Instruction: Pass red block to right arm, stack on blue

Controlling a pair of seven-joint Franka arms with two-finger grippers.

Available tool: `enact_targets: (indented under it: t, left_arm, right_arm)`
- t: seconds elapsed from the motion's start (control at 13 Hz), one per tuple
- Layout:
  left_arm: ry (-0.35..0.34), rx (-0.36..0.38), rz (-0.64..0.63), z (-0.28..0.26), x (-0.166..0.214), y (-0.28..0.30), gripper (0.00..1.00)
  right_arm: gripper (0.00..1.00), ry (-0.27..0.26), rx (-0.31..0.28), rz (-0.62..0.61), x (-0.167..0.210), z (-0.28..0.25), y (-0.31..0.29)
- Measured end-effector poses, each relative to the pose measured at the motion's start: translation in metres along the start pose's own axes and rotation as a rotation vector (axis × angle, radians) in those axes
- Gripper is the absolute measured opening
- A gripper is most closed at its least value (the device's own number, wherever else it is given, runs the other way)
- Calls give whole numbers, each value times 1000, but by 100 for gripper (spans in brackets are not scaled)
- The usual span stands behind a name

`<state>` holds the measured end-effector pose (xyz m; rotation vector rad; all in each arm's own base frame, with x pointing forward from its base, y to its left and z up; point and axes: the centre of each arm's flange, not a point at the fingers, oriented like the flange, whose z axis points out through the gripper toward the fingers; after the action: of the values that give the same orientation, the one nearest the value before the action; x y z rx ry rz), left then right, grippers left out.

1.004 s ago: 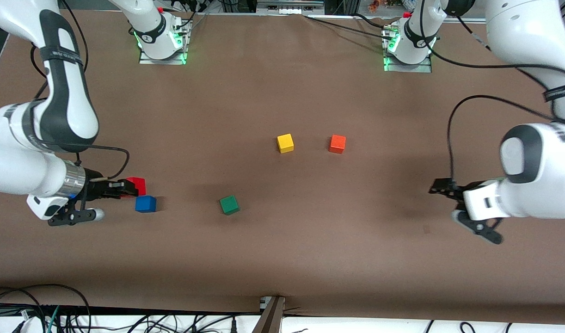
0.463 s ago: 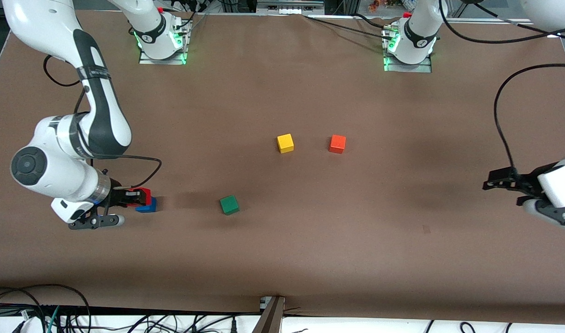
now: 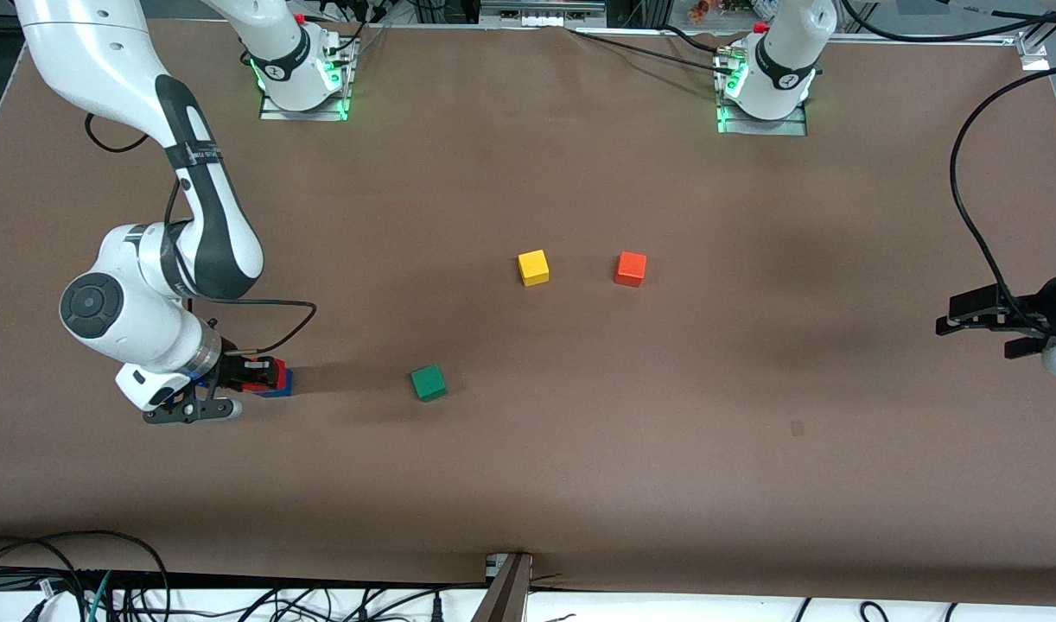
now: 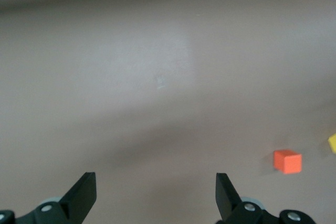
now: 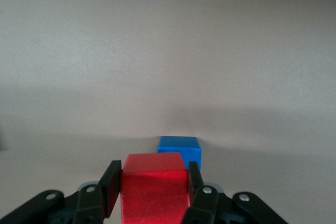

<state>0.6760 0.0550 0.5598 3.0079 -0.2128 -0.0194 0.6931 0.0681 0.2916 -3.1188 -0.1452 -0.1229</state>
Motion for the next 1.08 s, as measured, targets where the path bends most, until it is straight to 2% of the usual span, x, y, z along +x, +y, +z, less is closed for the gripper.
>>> enact_targets:
  t: [0.15,0.39,0.69,1.08]
  left_arm:
    - [-9,47,-103,-20,-9,24,100]
    - [-28,96,-157,-37,-29,60,100]
    - [-78,103,-233,-36,-68,57,100]
    - [-108,117,-220,-34,-102,77,100]
  right_arm:
    - [55,3,-17,-8,-4,7,3]
    - [55,4,-29,-17,-5,9,5]
    - [55,11,-32,-15,-5,9,7]
    - [55,18,-37,-6,-6,15,14]
